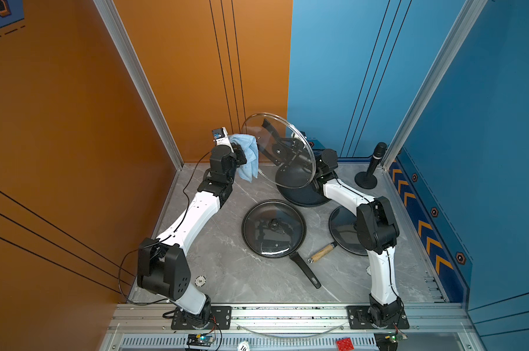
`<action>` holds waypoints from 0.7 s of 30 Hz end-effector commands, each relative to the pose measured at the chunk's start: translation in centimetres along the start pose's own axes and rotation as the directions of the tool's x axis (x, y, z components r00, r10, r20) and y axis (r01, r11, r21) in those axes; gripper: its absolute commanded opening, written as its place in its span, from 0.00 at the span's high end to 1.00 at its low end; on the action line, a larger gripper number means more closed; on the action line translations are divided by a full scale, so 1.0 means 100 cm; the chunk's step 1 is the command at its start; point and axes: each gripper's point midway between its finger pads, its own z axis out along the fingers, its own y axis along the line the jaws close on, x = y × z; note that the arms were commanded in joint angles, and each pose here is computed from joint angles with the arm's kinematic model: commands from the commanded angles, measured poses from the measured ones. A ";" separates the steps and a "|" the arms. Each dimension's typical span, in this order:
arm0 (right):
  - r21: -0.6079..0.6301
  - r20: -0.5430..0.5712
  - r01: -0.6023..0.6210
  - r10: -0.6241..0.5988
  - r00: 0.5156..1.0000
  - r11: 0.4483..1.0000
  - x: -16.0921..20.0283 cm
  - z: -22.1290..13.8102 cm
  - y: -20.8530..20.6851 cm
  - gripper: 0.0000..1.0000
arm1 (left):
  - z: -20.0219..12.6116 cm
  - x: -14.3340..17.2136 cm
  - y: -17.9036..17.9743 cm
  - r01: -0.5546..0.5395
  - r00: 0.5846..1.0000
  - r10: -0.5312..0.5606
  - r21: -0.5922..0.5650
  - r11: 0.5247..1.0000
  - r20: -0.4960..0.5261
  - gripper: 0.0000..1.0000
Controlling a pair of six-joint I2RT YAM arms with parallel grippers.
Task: Wipe the pot lid with a cloth
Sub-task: Wipe the pot lid.
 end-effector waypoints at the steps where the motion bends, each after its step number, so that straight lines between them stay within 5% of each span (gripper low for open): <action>1: -0.213 -0.024 0.187 -0.196 0.980 0.959 0.038 0.002 0.111 0.96 | -0.004 0.015 -0.001 0.040 0.999 -0.041 -0.008 0.999 -0.033 1.00; 9: -0.187 0.006 0.189 -0.192 0.981 0.964 0.016 0.007 0.103 0.96 | -0.062 -0.025 -0.098 -0.031 1.000 0.027 0.307 0.951 0.015 1.00; 15: -0.200 -0.002 0.162 -0.166 0.986 0.966 0.000 0.020 0.092 0.96 | -0.120 -0.052 -0.179 -0.075 0.997 0.043 0.572 0.817 0.068 1.00; 21: -0.223 -0.029 0.148 -0.158 0.987 0.964 0.002 0.034 0.095 0.96 | -0.134 -0.009 -0.244 -0.019 0.995 0.083 0.752 0.659 -0.048 1.00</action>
